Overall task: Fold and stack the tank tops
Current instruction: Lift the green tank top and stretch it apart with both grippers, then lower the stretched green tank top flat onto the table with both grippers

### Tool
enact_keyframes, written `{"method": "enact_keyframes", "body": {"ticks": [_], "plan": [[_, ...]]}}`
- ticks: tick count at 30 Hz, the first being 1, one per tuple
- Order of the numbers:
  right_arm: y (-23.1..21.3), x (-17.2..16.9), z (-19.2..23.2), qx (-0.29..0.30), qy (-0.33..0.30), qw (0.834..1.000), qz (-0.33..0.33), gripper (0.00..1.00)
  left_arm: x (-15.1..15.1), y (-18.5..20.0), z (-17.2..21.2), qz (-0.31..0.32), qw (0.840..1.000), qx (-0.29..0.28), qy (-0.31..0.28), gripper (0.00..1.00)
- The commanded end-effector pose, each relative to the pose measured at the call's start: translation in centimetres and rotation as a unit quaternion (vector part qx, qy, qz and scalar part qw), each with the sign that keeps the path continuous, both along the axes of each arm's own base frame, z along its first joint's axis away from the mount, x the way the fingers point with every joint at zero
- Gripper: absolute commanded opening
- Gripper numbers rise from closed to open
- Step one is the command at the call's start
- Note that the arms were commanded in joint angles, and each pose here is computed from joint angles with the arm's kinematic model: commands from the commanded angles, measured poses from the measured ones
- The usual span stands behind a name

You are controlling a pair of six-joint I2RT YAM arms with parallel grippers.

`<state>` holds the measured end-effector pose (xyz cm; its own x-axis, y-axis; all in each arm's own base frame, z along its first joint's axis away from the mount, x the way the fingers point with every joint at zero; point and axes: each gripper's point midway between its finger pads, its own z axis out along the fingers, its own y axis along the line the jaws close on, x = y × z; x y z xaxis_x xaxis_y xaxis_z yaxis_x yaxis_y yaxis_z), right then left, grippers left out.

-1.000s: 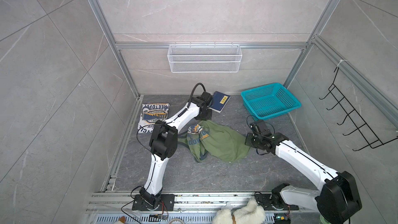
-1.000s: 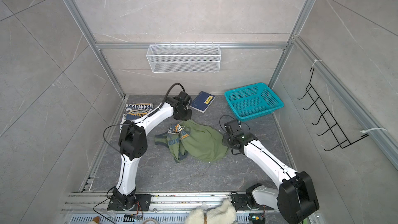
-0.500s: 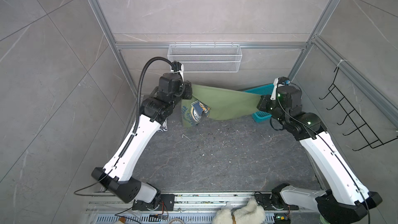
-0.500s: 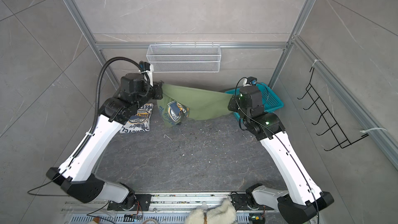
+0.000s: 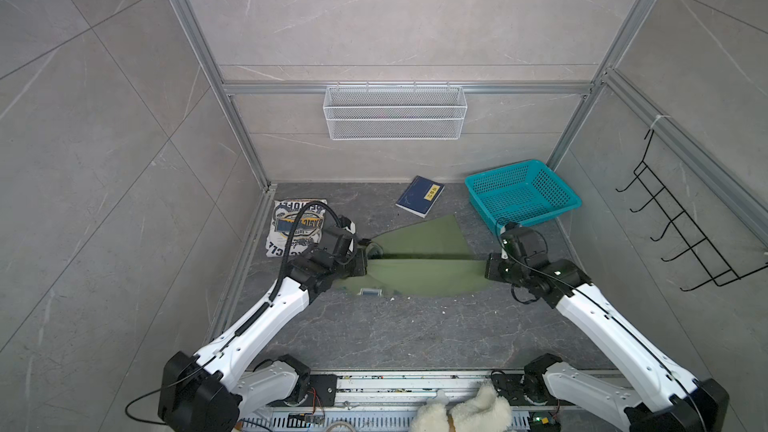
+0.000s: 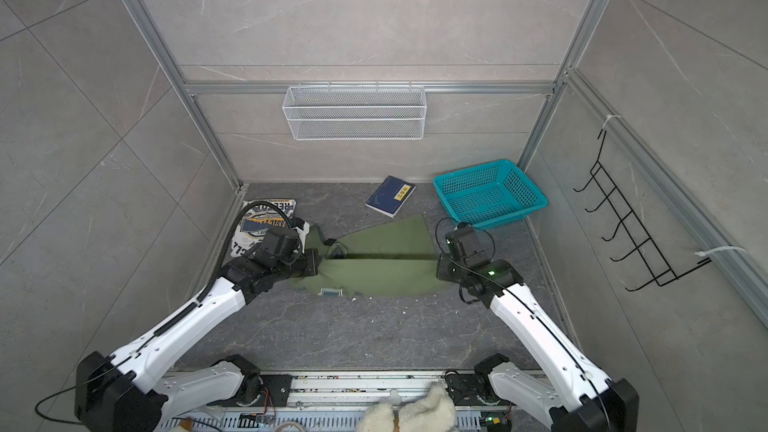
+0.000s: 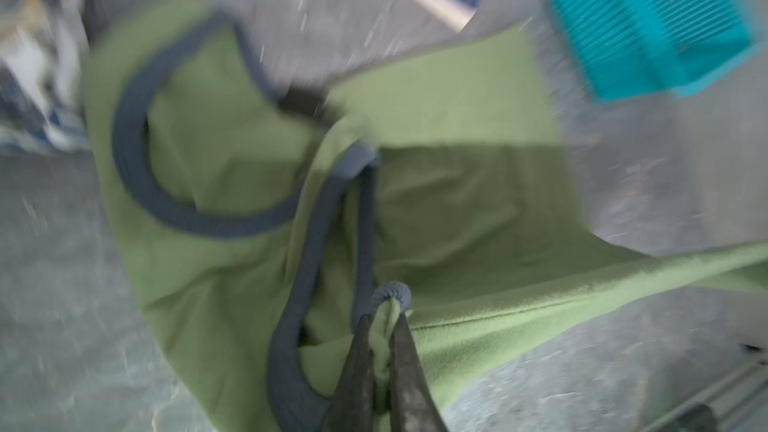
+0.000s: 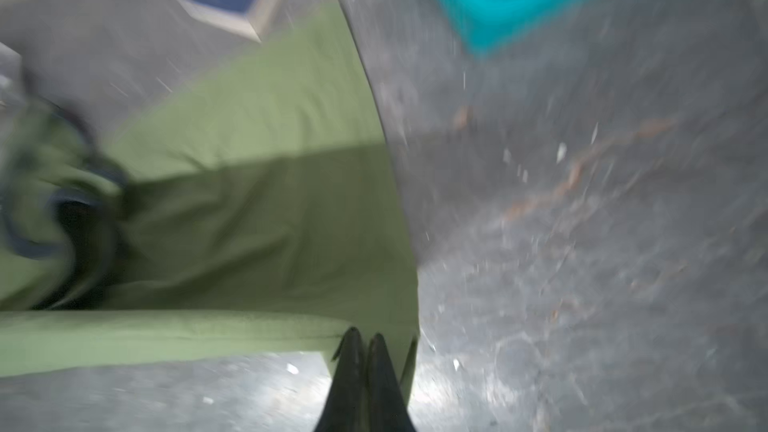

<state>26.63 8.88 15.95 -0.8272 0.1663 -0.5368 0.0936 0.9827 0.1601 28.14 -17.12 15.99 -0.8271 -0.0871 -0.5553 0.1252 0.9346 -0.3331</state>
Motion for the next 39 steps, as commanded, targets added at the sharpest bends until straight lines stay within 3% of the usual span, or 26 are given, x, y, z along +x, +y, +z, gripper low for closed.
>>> {"method": "enact_keyframes", "body": {"ticks": [1,4,8,14,16,19,23,27,30,34,39], "plan": [[1.0,1.6,-0.4,0.023,-0.004,1.0,-0.018,0.0,2.2,-0.3,0.1,0.04,0.999,-0.008,0.001,0.0],[2.0,5.3,2.5,0.016,-0.03,0.999,-0.015,0.0,5.1,0.0,1.5,0.052,0.998,0.045,0.007,0.0],[3.1,11.2,8.9,0.008,-0.093,0.995,-0.023,0.0,11.3,1.9,8.0,0.113,0.982,0.134,-0.066,0.0],[3.9,17.7,21.1,0.011,-0.215,0.976,-0.029,0.0,18.4,2.6,20.6,0.119,0.968,0.096,-0.197,0.0],[3.8,18.3,25.6,0.013,-0.256,0.966,-0.028,0.0,19.0,2.7,25.4,0.112,0.959,0.083,-0.247,0.0],[3.4,17.3,30.6,0.022,-0.303,0.952,-0.022,0.0,17.6,2.1,32.1,0.08,0.945,0.051,-0.313,0.0],[3.3,15.0,33.2,0.041,-0.331,0.943,-0.002,0.0,14.2,1.8,35.7,0.05,0.93,0.002,-0.363,0.0],[3.1,12.8,29.9,0.052,-0.307,0.95,0.012,0.0,10.8,0.9,32.2,0.016,0.935,-0.055,-0.35,0.0],[3.4,10.5,23.7,0.07,-0.255,0.964,0.026,0.0,7.9,0.1,26.3,-0.006,0.95,-0.08,-0.303,0.0],[3.6,6.9,14.6,0.095,-0.174,0.979,0.038,0.0,3.2,-1.2,17.0,-0.034,0.966,-0.135,-0.219,0.0],[1.2,1.4,2.4,0.05,-0.037,0.998,0.018,0.0,-2.4,-2.8,5.4,-0.06,0.984,-0.148,-0.081,0.0]]}}
